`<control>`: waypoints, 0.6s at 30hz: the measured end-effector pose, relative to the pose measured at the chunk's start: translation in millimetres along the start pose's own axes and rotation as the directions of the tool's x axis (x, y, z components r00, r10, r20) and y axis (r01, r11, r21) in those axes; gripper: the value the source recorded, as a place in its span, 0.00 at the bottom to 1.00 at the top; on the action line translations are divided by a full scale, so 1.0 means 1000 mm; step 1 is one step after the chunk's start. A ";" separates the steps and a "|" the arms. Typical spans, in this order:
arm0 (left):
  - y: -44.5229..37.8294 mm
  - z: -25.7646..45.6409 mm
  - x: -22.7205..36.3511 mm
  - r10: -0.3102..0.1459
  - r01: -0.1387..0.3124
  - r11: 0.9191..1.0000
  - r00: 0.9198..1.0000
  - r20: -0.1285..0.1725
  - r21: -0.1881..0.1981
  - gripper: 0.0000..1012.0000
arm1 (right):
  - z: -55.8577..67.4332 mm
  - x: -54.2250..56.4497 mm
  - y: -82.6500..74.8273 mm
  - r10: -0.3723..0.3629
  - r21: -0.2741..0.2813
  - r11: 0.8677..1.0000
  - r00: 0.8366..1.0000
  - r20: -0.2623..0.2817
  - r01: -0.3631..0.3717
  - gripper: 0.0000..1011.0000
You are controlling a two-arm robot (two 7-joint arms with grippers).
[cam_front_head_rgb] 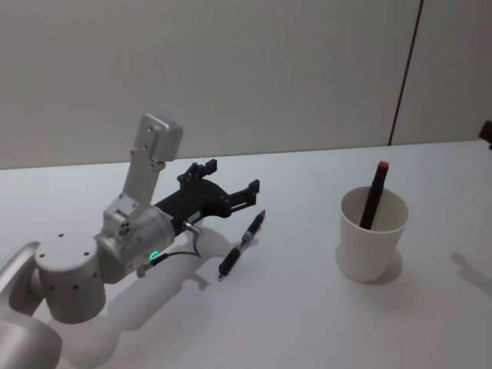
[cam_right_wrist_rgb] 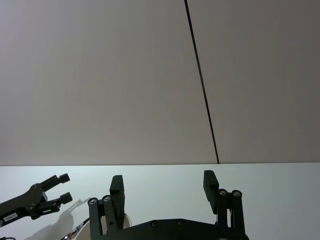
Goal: Place the pen into the pen holder.
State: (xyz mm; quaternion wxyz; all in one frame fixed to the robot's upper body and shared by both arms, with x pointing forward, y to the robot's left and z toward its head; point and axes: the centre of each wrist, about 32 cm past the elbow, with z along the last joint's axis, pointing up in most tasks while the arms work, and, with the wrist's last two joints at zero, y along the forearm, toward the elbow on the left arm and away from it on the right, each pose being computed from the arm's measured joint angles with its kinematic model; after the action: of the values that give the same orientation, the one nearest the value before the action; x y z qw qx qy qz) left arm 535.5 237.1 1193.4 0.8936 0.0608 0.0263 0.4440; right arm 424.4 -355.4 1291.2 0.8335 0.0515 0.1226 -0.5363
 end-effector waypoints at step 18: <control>-0.0117 0.0079 -0.0186 -0.019 0.019 1.000 1.000 0.002 0.024 0.99 | 0.000 0.000 0.000 0.000 0.000 1.000 1.000 0.000 0.000 0.99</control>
State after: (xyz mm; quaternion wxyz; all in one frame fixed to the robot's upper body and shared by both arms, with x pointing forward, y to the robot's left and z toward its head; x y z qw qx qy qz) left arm 534.3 214.6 1199.6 0.8970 0.0718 0.0314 0.4350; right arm 424.4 -355.4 1291.3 0.8335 0.0515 0.1226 -0.5363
